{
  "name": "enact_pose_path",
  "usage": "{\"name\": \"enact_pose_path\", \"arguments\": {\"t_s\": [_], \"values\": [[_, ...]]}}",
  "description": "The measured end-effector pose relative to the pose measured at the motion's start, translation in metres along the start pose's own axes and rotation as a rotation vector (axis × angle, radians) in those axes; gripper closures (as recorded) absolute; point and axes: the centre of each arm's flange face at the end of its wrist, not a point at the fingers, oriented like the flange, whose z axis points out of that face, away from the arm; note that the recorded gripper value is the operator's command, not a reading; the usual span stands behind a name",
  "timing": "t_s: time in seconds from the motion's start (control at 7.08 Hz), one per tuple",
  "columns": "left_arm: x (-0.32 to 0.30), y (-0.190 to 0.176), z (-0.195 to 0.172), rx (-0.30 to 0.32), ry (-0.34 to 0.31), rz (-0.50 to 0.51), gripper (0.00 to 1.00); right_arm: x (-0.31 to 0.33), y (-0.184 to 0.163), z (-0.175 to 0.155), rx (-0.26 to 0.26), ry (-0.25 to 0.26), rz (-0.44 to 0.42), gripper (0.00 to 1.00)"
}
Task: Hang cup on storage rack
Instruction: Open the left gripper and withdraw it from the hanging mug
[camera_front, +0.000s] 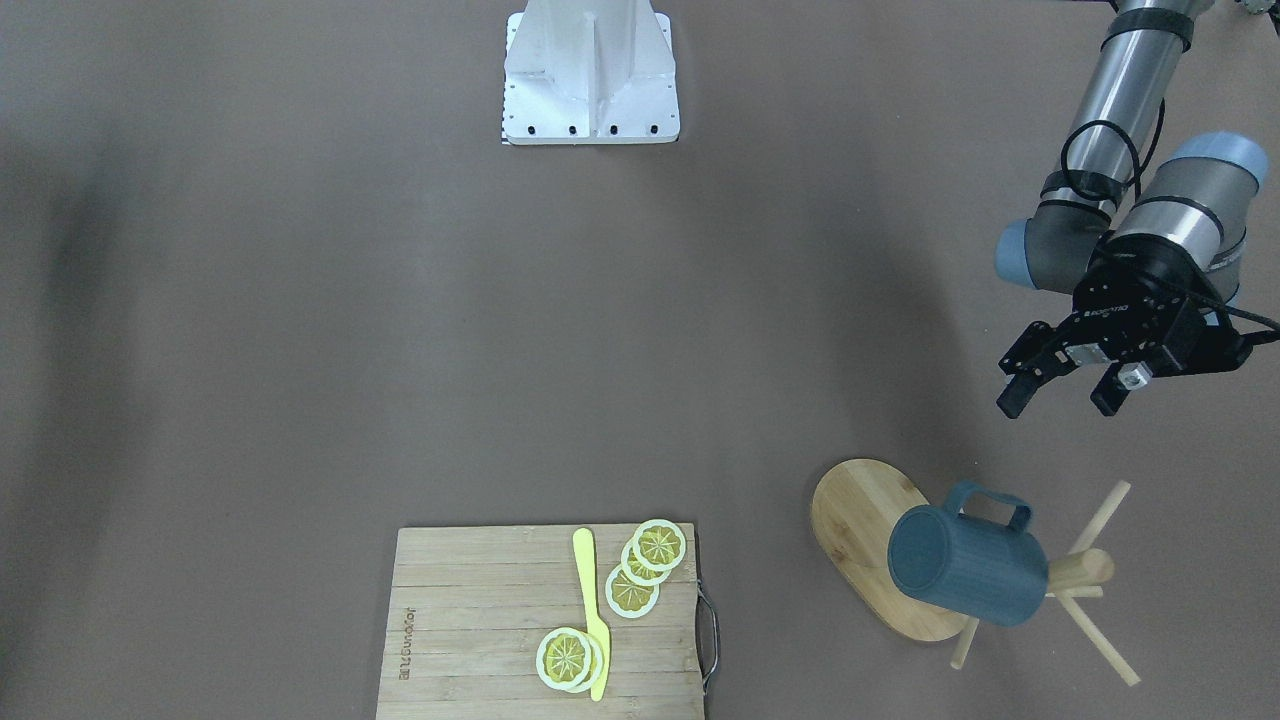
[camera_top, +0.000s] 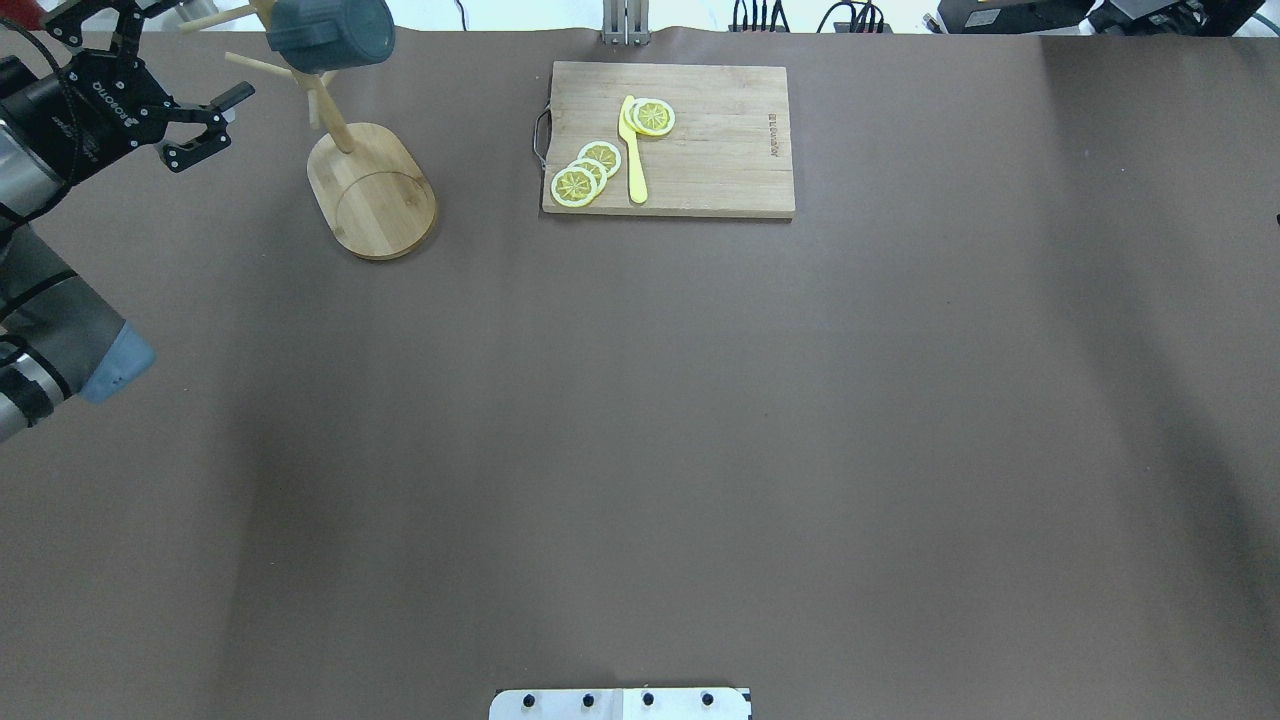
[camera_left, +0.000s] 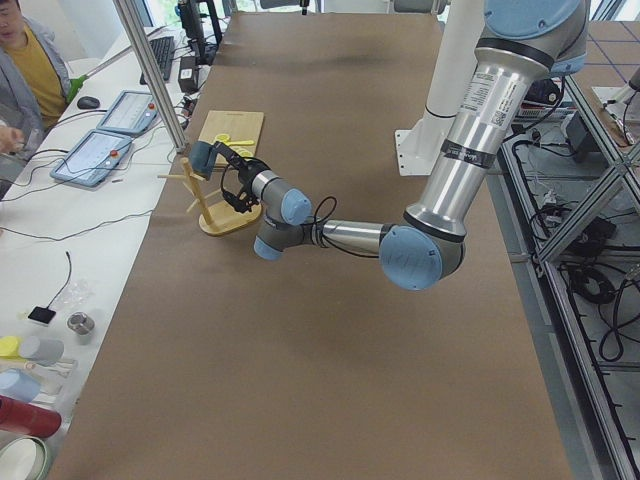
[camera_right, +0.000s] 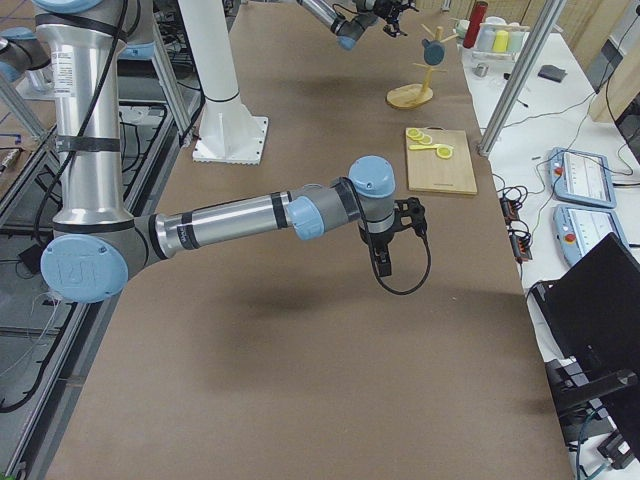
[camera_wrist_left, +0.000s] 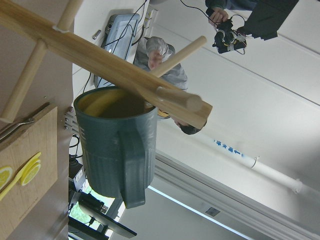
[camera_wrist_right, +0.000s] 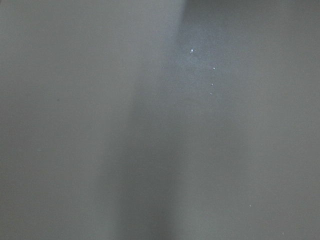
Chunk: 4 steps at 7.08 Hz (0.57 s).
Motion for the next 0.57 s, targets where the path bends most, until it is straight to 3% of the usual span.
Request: {"name": "enact_pose_path", "arguments": {"t_s": [0.57], "values": [[-0.01, -0.013, -0.034, 0.023, -0.036, 0.571, 0.03, 0.003, 0.0, 0.002, -0.002, 0.005, 0.004, 0.0]]}}
